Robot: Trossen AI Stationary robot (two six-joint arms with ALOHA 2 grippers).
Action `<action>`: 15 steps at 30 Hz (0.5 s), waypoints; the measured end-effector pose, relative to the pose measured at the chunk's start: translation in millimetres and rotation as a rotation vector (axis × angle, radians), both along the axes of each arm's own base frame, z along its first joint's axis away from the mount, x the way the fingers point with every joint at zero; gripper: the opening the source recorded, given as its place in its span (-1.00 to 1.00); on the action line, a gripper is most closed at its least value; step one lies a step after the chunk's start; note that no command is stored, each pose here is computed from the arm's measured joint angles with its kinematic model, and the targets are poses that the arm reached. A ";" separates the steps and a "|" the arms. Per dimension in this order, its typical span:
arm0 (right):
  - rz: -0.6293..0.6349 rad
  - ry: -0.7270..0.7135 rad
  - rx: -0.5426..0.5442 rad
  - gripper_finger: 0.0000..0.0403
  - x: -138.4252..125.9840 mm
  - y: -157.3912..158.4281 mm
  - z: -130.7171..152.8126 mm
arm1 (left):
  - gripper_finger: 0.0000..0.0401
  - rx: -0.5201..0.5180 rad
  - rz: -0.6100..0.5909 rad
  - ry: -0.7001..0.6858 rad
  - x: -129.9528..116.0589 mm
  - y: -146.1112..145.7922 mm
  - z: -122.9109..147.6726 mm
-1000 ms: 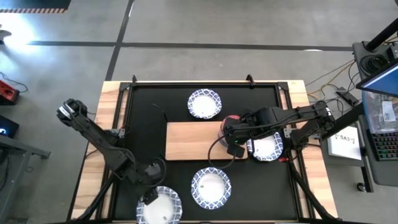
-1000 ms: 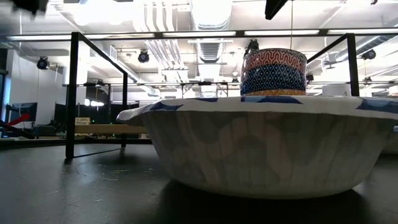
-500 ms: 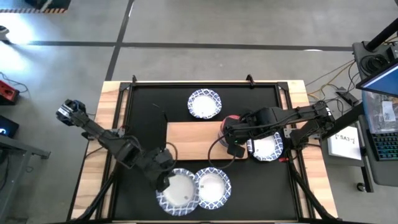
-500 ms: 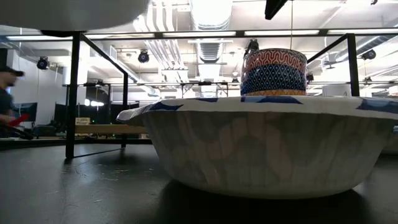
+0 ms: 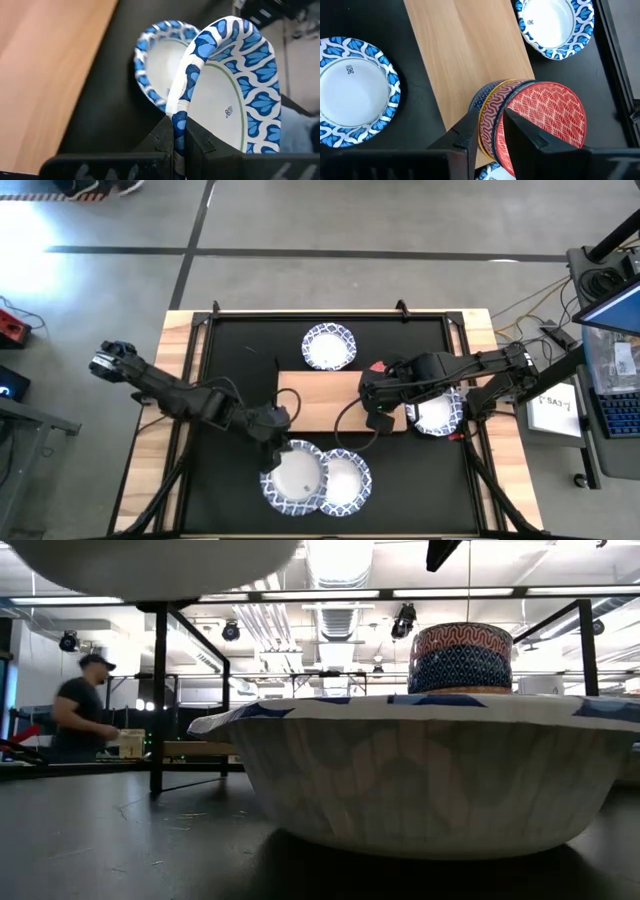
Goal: Place and stack bowls onto a shelf
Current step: Put the big white and blue patterned bowl on the shelf
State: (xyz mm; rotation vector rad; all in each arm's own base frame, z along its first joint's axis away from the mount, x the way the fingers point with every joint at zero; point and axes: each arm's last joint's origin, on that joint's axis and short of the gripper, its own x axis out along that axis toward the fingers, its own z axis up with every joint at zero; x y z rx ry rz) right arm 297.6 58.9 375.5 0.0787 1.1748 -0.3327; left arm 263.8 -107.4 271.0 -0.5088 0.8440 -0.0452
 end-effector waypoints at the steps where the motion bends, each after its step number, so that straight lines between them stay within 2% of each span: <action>1: 0.000 0.000 0.000 -0.61 0.1 0.0 -0.1 | -1.00 -0.003 -0.010 0.000 -0.8 -2.3 1.1; 7: 0.005 0.002 -0.002 -0.60 0.1 -0.1 -0.1 | -1.00 -0.008 -0.057 -0.095 5.3 -8.3 29.1; 12: 0.006 0.001 -0.003 -0.58 0.1 -0.1 0.0 | -1.00 0.071 -0.129 -0.209 10.3 -6.1 65.7; 15: 0.006 0.000 -0.003 -0.57 0.1 -0.1 0.1 | -1.00 0.149 -0.125 -0.241 13.2 5.0 79.2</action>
